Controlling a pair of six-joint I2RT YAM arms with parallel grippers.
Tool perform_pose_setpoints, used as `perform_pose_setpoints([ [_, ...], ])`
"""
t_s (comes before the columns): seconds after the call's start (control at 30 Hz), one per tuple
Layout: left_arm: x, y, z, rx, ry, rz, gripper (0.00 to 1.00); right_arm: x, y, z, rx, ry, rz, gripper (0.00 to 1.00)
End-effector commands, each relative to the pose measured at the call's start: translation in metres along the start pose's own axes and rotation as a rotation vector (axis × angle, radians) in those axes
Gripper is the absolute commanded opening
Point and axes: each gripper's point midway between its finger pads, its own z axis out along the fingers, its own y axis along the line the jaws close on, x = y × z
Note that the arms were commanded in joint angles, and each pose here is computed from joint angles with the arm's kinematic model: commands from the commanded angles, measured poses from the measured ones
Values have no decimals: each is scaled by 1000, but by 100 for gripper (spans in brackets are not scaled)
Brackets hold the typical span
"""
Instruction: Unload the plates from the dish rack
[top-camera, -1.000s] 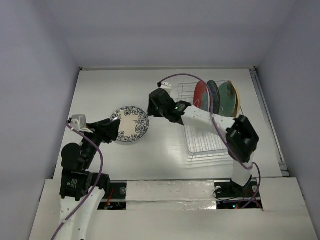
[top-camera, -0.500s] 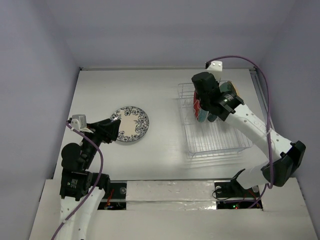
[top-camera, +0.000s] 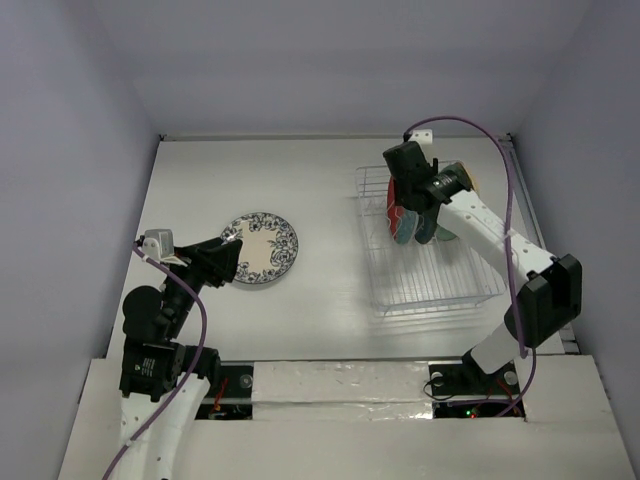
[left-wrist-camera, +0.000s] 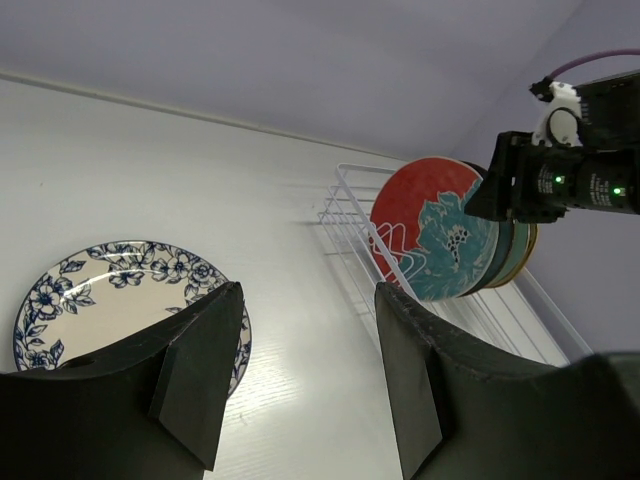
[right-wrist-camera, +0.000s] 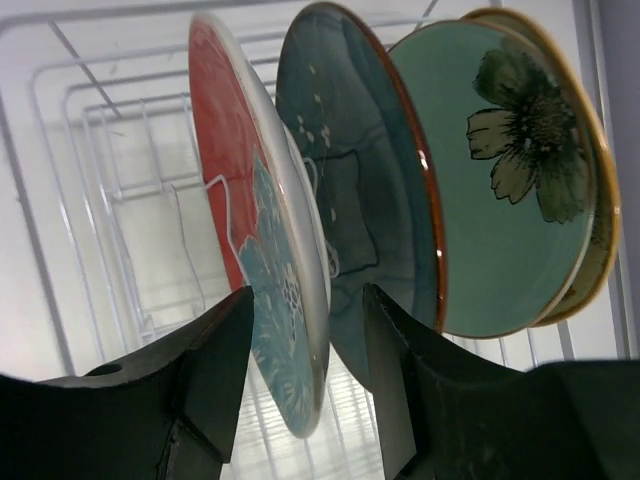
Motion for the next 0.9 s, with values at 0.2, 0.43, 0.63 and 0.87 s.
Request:
perform_pose_setpoints([
  [0.2,-9,-9,0,39,-34,12,52,-8,-1,18,54,9,-59,22],
  [0.43,-9,-9,0,41,-35,12,52,-32,-17,2,100,-34,-46,0],
  [0.63,-8,-9,1,40,-30,11,52,-70,-41,-37,95,-134,18,0],
  [0.87,-8,-8,1,40,-29,11,52,-118,-62,-98,-21,-279,169,0],
])
